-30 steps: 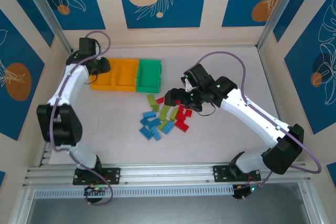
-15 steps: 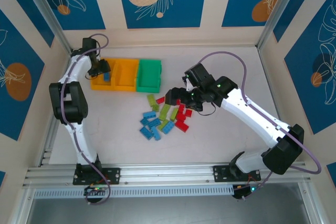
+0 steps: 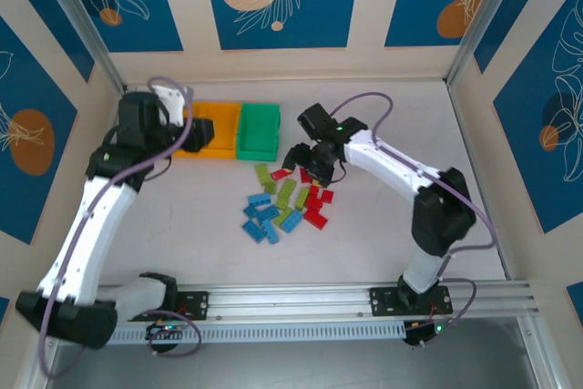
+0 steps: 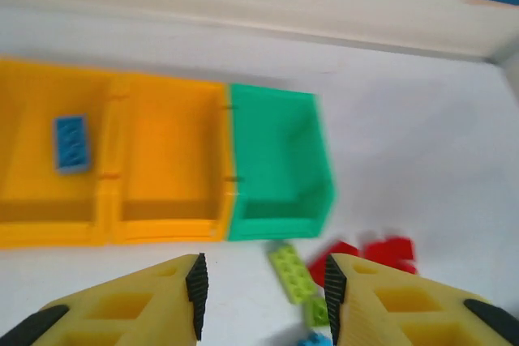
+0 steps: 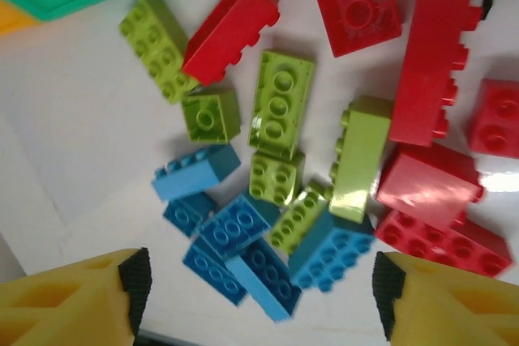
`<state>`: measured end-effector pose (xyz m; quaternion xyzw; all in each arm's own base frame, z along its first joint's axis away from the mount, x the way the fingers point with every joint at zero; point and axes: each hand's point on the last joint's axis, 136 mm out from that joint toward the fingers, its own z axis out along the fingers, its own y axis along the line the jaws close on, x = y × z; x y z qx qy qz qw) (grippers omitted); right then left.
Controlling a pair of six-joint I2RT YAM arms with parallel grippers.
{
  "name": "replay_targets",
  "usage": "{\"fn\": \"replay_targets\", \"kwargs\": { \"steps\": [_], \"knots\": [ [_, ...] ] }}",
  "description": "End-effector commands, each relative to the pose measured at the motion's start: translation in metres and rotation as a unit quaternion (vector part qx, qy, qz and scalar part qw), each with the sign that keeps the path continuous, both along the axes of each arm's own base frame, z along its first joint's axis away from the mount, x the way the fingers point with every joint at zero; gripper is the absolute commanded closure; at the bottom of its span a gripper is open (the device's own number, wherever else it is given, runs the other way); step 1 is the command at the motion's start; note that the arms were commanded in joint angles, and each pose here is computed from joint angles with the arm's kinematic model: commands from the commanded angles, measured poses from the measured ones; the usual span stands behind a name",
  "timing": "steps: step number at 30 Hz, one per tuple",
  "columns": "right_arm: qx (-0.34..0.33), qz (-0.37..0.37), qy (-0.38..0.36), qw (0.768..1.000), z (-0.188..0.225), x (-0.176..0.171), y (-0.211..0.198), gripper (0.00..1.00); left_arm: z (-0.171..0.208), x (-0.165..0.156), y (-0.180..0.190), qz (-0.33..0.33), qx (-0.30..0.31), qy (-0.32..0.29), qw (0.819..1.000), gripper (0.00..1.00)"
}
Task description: Sort the legos into containers by color
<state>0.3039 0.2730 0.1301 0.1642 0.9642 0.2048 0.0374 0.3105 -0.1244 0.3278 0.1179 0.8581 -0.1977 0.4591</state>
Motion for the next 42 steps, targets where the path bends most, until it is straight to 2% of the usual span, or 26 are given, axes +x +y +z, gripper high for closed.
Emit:
{"fn": "replay_targets", "kwargs": {
  "steps": [1,4,8,14,20,26,30,33,37,40,42],
  "knots": [
    [0.023,-0.050,0.035,0.998,-0.009,0.015,0.021,0.34,-0.028,-0.030,-0.005,-0.077,0.087,-0.025,0.993,0.54],
    [0.018,-0.051,0.048,0.997,-0.025,0.028,0.032,0.40,-0.045,-0.050,-0.004,-0.113,0.112,-0.054,0.986,0.51],
    [-0.004,-0.052,0.054,0.997,-0.039,0.040,0.036,0.40,-0.065,-0.062,-0.006,-0.142,0.127,-0.080,0.978,0.49],
    [-0.016,-0.062,0.081,0.995,-0.063,0.046,0.034,0.40,-0.085,-0.057,-0.003,-0.138,0.147,-0.089,0.976,0.48],
    [-0.025,-0.044,0.071,0.996,-0.078,0.060,0.036,0.42,-0.103,-0.055,-0.004,-0.142,0.148,-0.090,0.975,0.36],
    [-0.025,-0.024,0.073,0.997,-0.091,0.066,0.042,0.53,-0.120,-0.054,-0.001,-0.136,0.156,-0.082,0.975,0.27],
    [-0.022,-0.012,0.062,0.998,-0.090,0.069,0.044,0.67,-0.124,-0.052,-0.002,-0.135,0.152,-0.085,0.975,0.19],
    [-0.011,0.000,0.049,0.999,-0.078,0.070,0.045,0.79,-0.127,-0.052,-0.002,-0.136,0.152,-0.083,0.975,0.12],
    [-0.002,0.016,0.004,1.000,-0.037,0.064,0.044,0.82,-0.126,-0.050,0.002,-0.125,0.158,-0.086,0.976,0.02],
    [-0.007,0.043,-0.077,0.996,0.007,0.061,0.042,0.83,-0.124,-0.048,0.007,-0.108,0.164,-0.088,0.977,0.00],
    [-0.014,0.084,-0.151,0.985,0.037,0.064,0.047,0.82,-0.123,-0.043,0.013,-0.086,0.171,-0.088,0.978,0.00]
  ]
}}
